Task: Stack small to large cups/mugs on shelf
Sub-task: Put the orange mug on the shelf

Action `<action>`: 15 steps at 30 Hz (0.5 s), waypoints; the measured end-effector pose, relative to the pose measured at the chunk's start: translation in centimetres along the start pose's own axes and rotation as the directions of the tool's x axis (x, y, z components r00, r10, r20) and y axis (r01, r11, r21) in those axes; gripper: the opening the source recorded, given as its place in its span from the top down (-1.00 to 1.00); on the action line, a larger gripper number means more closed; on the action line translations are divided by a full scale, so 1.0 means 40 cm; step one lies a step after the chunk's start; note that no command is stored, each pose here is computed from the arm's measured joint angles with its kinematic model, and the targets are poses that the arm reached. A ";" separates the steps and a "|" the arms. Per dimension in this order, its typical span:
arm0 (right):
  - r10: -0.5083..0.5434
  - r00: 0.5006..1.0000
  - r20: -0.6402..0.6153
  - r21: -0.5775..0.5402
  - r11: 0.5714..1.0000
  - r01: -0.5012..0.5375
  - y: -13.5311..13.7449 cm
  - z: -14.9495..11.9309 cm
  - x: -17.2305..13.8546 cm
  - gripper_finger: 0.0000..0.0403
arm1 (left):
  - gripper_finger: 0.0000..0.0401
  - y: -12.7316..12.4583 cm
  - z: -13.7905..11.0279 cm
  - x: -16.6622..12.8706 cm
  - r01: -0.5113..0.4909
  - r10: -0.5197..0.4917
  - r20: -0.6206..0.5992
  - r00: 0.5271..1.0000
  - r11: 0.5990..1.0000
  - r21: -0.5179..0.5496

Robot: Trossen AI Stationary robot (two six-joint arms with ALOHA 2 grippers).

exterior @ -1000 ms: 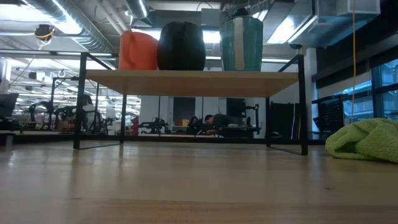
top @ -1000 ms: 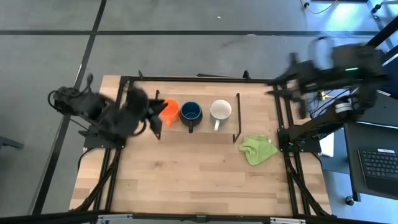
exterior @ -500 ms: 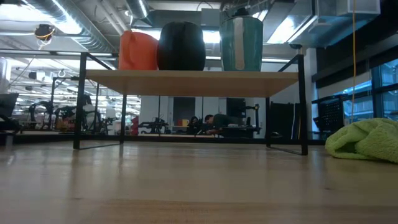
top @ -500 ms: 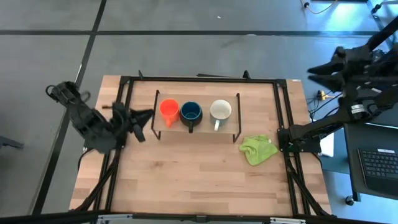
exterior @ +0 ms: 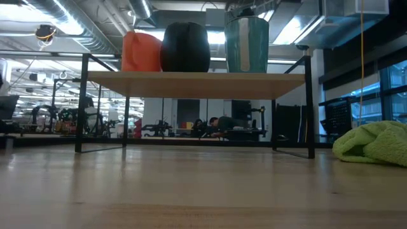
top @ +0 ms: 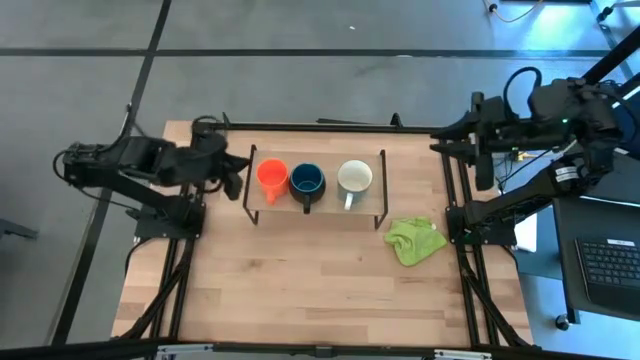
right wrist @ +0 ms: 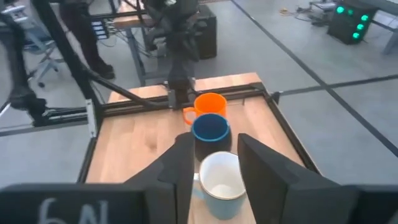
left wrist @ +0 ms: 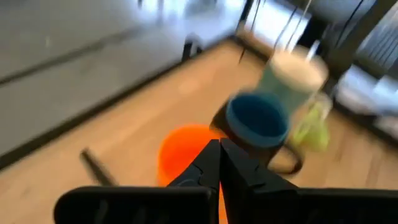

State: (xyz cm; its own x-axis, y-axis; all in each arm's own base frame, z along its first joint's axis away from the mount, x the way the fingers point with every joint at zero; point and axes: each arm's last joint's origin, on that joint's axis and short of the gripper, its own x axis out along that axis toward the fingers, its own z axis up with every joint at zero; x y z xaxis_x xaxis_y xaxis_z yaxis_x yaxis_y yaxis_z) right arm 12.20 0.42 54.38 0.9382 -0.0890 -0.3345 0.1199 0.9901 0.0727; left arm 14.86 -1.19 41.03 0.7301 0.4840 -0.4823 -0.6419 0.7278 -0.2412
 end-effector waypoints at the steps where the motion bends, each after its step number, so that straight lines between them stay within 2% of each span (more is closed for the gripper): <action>1: -0.003 1.000 -0.001 0.012 1.000 0.003 0.000 -0.001 0.002 0.38 | 1.00 0.005 0.001 0.011 -0.010 0.011 -0.055 0.998 1.000 0.017; 4: -0.003 1.000 0.015 0.044 0.999 0.002 -0.003 -0.001 -0.007 0.38 | 1.00 0.001 0.007 0.047 0.022 -0.003 -0.184 0.983 0.994 0.104; 7: -0.004 0.999 0.042 0.055 0.999 0.002 -0.004 0.003 -0.015 0.38 | 1.00 -0.014 0.023 0.081 0.066 -0.018 -0.246 0.969 0.980 0.188; 15: -0.004 0.998 0.062 0.081 0.997 -0.001 -0.003 0.008 -0.015 0.38 | 1.00 -0.002 0.012 0.183 0.083 0.098 -0.477 0.874 0.935 0.344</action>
State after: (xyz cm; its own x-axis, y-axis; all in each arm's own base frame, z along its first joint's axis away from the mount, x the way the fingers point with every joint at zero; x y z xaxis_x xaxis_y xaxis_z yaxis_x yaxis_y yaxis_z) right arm 11.74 0.32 54.87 0.9560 -0.0994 -0.2761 0.1446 0.9783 0.1487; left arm 20.38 2.53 37.92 0.4633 0.2626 -0.8464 -0.4594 0.8879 0.0241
